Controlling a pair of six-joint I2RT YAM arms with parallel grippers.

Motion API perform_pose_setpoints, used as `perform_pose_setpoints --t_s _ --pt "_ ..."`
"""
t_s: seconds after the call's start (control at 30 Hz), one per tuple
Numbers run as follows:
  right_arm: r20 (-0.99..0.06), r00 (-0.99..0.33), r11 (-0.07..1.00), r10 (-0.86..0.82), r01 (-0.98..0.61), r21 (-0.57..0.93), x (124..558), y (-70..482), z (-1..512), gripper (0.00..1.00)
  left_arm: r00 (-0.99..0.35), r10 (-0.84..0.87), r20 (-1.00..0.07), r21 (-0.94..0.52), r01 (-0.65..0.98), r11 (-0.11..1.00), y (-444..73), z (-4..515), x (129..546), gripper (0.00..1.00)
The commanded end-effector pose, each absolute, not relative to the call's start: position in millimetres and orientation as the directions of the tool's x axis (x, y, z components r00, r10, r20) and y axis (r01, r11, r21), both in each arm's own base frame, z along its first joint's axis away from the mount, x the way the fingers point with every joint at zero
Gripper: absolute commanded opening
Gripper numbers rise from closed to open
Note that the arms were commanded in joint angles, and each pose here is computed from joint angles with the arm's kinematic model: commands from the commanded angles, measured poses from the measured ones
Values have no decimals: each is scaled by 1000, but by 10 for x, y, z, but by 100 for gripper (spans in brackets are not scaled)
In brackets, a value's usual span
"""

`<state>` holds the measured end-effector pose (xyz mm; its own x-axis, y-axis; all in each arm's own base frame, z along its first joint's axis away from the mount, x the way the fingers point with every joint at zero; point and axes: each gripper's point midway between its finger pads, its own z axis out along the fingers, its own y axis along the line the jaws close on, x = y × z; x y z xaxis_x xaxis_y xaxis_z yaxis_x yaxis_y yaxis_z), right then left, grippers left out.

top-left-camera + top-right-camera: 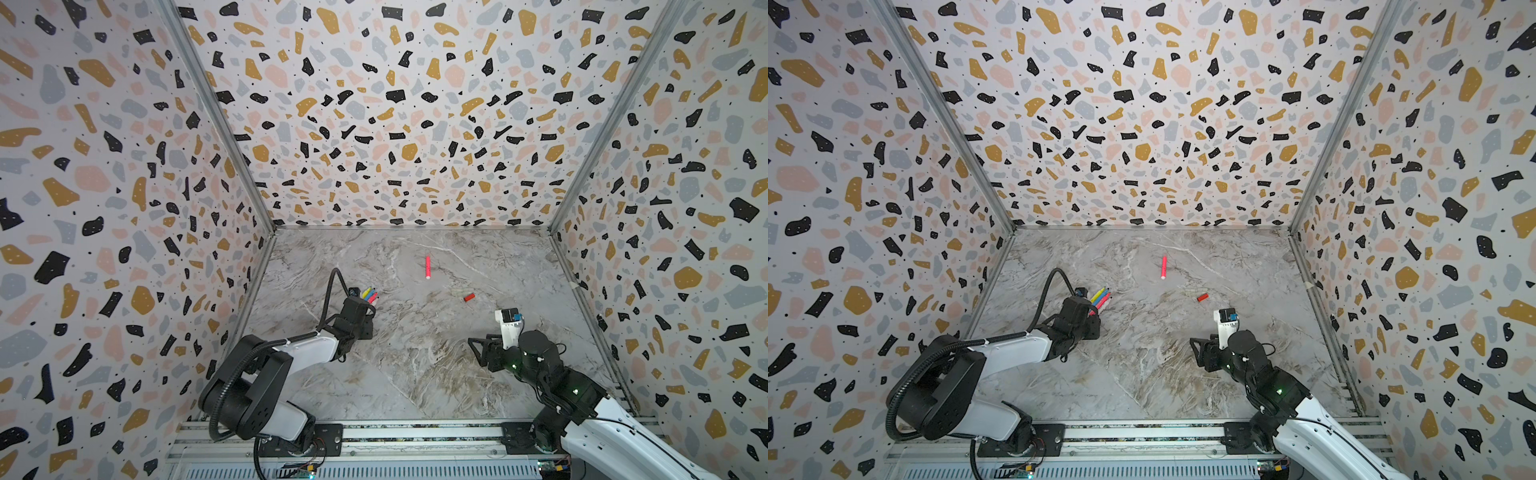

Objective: Insert the pens into the pen caps
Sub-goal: 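Lower the left gripper onto the white marker with the red end, then close the left gripper and lift the white marker upright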

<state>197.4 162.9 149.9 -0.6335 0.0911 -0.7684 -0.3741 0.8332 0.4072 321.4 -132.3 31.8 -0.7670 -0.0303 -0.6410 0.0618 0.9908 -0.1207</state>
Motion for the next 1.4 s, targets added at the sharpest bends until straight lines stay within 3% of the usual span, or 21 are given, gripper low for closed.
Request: perform_pose_setpoints --t_s 0.0,0.2,0.5,0.73,0.87,1.17,1.27,1.37 --pt "-764 -638 826 97 -376 420 1955 1643 1521 69 -759 -13 -651 -113 81 990 -1356 361 3298 49" --pt "-766 -634 823 102 -379 423 1945 1637 1542 69 -773 -1 -634 -108 87 990 -1370 283 3294 48" --pt "-763 -635 823 121 -366 435 1950 1626 1552 69 -798 18 -602 -123 115 986 -1408 173 3201 36" --pt "-764 -631 813 136 -369 450 1950 1640 1620 69 -801 33 -598 -155 156 975 -1508 190 3129 21" --pt "-763 -628 807 152 -367 462 1947 1640 1656 69 -767 47 -640 -192 219 957 -1693 413 3093 13" --pt "-752 -637 781 167 -380 495 1934 1709 1655 69 -588 90 -804 -285 514 809 -2415 1305 2687 12" --pt "-751 -637 717 172 -442 539 1884 1848 1724 69 -489 54 -871 -314 636 705 -2621 1697 2386 13" --pt "-758 -629 577 173 -559 596 1757 2086 1907 72 -422 -55 -905 -363 699 616 -2680 2026 2109 14"
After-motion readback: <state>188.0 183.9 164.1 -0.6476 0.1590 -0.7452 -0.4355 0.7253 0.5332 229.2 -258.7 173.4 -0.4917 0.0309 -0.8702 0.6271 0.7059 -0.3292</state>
